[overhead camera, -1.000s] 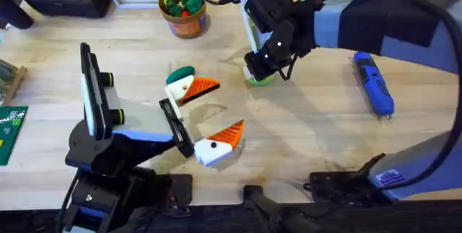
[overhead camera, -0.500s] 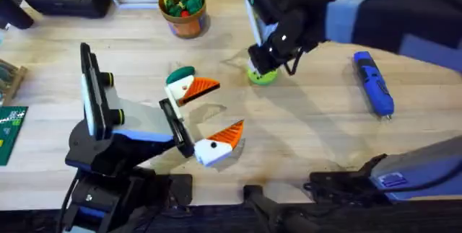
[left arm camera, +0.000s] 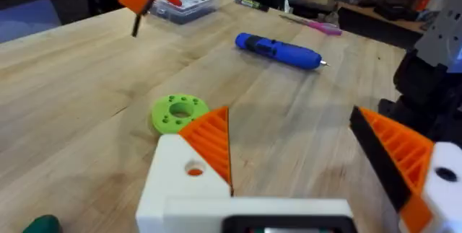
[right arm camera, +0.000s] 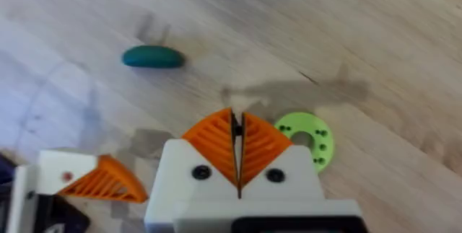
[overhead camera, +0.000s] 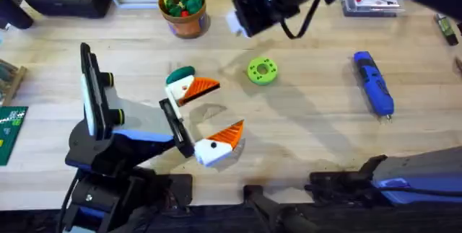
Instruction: Pick up the gripper from the table and insert it into the empty holder that is missing its gripper. Then pick up a screw, insert it into the mounting hole, and use the screwdriver to tighten it. Finally, clean up the table by picking up the vegetable and placing it into the bucket.
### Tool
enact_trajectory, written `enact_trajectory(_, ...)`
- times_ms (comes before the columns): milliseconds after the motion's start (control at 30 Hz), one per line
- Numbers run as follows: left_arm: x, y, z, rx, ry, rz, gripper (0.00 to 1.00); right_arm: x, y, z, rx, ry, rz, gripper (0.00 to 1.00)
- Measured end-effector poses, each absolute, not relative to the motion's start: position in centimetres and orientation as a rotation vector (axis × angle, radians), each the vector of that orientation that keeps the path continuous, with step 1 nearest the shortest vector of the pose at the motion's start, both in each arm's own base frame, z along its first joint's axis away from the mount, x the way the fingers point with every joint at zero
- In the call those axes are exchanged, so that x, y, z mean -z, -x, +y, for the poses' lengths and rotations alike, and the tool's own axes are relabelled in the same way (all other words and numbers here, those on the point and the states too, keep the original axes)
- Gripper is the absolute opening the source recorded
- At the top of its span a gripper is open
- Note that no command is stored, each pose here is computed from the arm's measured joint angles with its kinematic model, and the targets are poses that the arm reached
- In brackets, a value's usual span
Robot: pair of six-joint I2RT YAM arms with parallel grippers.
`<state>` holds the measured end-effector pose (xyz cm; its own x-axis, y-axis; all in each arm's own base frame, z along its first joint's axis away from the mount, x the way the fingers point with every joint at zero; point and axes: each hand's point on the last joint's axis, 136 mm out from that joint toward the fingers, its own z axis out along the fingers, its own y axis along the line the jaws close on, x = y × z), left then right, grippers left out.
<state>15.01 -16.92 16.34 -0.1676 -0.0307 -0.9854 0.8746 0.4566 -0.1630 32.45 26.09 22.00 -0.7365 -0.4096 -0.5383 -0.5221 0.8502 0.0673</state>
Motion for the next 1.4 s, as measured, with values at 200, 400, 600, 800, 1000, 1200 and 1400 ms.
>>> enact_trajectory(200,-16.3,-15.0,-16.9,0.96,-0.77,1.527,0.987,-25.0,-28.4,31.3,-0.519,0.883,2.427,0.006)
enact_trajectory(400,-16.3,-15.0,-16.9,0.96,-0.77,1.527,0.987,-24.8,-24.0,34.3,-0.611,1.071,2.398,0.006)
enact_trajectory(600,-16.3,-15.0,-16.9,0.96,-0.77,1.527,0.985,-24.8,-21.9,35.6,-0.636,1.155,2.376,0.006)
enact_trajectory(800,-16.3,-15.0,-16.9,0.96,-0.77,1.527,0.985,-24.6,-21.2,35.7,-0.635,1.179,2.382,0.006)
enact_trajectory(1000,-16.3,-15.0,-16.9,0.96,-0.77,1.527,0.985,-24.6,-20.8,35.9,-0.639,1.192,2.379,0.006)
enact_trajectory(1200,-16.3,-15.0,-16.9,0.96,-0.77,1.527,0.985,-23.6,-20.4,36.2,-0.634,1.217,2.405,0.006)
enact_trajectory(1400,-16.3,-15.0,-16.9,0.96,-0.77,1.527,0.987,-22.1,-20.6,36.7,-0.61,1.253,2.425,0.006)
